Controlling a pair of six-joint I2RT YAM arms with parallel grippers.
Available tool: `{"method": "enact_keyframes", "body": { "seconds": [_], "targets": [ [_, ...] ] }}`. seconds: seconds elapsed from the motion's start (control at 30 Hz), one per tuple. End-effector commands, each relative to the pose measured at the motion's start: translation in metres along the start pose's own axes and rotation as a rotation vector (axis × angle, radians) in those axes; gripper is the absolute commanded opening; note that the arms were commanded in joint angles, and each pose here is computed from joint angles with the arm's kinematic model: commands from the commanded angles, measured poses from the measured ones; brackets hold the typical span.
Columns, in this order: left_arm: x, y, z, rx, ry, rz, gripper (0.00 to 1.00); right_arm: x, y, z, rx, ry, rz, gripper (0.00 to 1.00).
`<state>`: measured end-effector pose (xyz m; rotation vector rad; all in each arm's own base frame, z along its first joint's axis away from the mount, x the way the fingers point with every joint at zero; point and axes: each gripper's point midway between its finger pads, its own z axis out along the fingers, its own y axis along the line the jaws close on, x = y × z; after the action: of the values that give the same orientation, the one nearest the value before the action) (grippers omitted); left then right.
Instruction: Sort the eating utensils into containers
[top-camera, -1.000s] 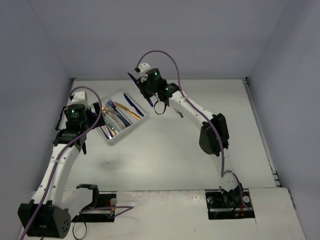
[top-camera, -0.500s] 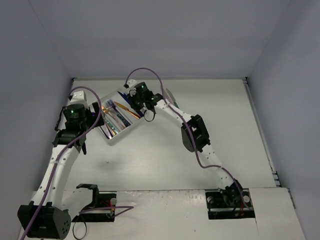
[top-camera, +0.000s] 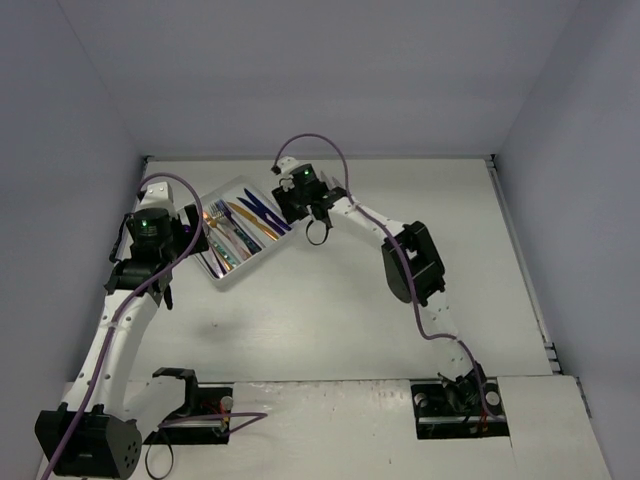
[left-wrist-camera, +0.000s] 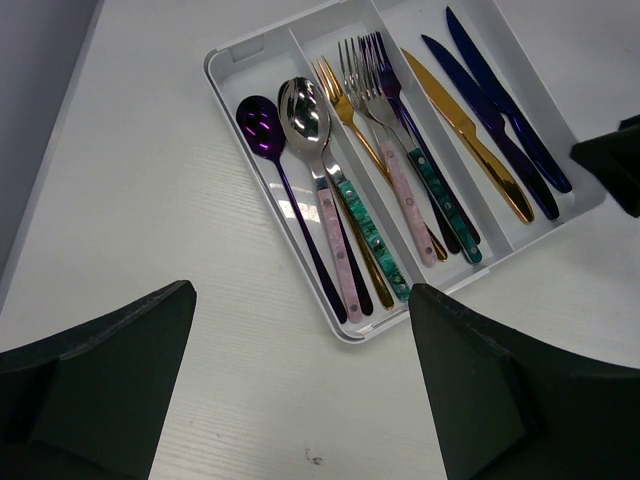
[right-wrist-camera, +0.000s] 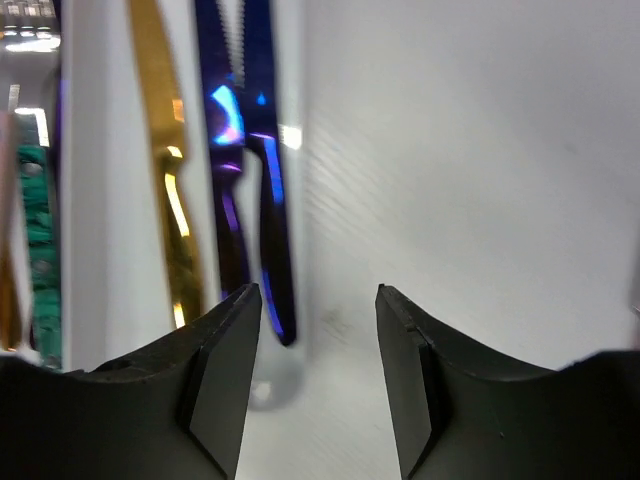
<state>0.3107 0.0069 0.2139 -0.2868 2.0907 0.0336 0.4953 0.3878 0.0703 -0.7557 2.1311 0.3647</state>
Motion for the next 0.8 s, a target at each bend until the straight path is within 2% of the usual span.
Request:
{"method": "enact_keyframes", "body": {
  "seconds": [0.0,0.2,0.4,0.77],
  "targets": [
    [-0.020,-0.007,-0.004,0.032,-0.072,-0.002,0.86,-0.049,-0.082,-0.081,0.190,-0.144,0.077,0.47],
    [-0.020,-0.010,-0.003,0.043,-0.069,-0.004,0.86,0.031,-0.135,-0.111,0.294,-0.002,0.134,0.47],
    [-0.021,-0.010,-0.004,0.049,-0.071,-0.005,0.86,0.082,-0.161,-0.122,0.328,0.086,0.188,0.47],
    [-0.019,-0.013,-0.004,0.060,-0.068,-0.002,0.86,0.106,-0.147,-0.112,0.229,0.137,0.171,0.47]
  ]
}}
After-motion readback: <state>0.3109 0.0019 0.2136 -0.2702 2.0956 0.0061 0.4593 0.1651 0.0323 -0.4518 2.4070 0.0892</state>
